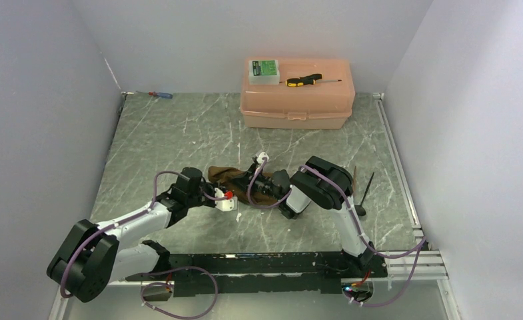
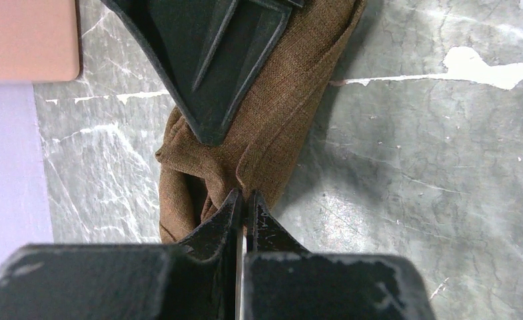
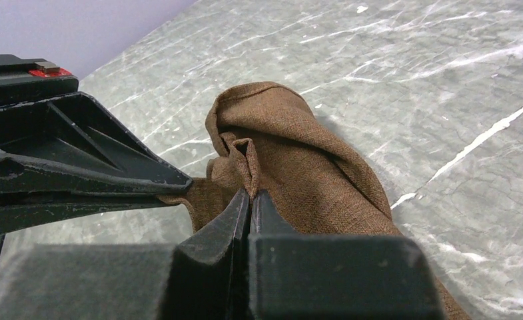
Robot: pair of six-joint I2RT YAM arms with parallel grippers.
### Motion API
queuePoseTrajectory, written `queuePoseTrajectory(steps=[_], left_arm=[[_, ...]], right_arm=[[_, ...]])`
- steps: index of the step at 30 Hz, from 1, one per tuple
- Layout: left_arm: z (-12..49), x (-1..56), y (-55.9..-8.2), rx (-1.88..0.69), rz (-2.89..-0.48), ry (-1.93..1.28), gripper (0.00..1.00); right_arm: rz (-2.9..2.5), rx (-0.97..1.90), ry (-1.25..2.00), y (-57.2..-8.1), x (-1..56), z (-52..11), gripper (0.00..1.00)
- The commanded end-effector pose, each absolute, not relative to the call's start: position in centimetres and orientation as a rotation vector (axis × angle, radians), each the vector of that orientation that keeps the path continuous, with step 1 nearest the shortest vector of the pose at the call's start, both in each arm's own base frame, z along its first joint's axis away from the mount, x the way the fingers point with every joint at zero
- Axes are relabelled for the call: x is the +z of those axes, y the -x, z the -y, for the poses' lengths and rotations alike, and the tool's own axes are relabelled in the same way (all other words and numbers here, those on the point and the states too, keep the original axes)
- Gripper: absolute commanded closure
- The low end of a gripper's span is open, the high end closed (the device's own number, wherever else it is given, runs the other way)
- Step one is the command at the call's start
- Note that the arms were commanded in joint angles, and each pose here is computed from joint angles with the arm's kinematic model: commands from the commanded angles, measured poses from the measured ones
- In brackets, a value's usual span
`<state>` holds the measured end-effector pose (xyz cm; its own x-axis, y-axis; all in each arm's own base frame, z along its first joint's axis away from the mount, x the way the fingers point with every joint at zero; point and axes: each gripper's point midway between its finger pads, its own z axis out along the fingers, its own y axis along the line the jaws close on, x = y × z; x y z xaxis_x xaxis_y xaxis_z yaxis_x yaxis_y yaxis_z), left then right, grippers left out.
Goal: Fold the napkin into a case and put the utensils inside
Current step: Fold the 2/3-rectangle-folded napkin at the center of the board.
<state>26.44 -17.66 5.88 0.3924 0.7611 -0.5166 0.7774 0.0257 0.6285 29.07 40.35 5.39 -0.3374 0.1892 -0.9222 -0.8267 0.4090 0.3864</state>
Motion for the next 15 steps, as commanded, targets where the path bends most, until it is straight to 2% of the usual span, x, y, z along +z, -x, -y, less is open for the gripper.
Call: queuePoseTrajectory(steps=[1,15], left_arm=[[18.2,6.4,-26.8,-0.040,-1.356,-1.692,0.97],[18.5,7.9,-27.8,-0.014,-1.336,-1.639,0.97]], right_arm=[[-1.379,1.238,0.564,-28.8,9.5,-40.7,1.00],[-1.345,1.390,0.734,-24.7,9.8,-41.8,1.00]])
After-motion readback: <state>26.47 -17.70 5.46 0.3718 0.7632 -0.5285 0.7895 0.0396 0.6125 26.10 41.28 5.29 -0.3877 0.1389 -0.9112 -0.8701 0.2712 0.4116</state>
